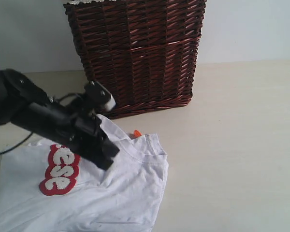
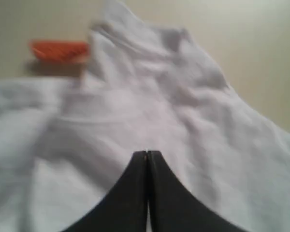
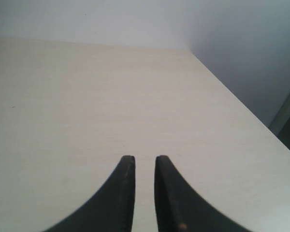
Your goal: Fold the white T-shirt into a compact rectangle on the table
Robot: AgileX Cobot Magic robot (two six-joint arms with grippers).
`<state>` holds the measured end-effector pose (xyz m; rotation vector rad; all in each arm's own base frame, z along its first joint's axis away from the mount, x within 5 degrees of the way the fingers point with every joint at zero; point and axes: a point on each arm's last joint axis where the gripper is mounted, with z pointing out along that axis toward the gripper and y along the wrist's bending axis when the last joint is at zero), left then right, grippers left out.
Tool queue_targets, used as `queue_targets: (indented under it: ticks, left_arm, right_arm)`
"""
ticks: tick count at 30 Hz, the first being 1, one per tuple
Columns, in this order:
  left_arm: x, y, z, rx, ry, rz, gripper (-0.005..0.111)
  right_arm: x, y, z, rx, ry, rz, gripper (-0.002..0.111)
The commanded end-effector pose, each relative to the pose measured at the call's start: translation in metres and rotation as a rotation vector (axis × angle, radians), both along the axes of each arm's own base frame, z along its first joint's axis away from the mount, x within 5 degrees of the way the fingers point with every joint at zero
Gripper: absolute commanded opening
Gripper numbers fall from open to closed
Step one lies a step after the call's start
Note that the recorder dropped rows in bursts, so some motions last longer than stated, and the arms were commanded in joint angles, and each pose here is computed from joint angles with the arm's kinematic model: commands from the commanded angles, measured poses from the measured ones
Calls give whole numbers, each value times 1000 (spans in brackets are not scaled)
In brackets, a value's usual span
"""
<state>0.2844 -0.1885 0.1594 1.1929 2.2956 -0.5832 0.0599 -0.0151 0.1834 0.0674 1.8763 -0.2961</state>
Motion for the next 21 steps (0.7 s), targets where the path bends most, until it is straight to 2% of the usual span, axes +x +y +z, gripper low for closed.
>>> queue_targets:
  ticks: [1,7,10,18,21]
  left_arm:
    - [31,19,18,44,-164,101,0]
    - [41,28,-25,172,-121,32,0]
    - [38,26,-41,189,-66,-7,0]
    - [4,12,-48,166,177,-269,0]
    - [-7,2,-47,157,221,-327,0]
  right_arm:
    - [0,0,0,-4,-13,-4,17]
    - [0,0,0,-4,-13,-4,17]
    - [0,0,0,-4,-13,-4,17]
    - [0,0,0,-4,-13,-4,17]
    - [0,0,0,-4,-13,-4,17]
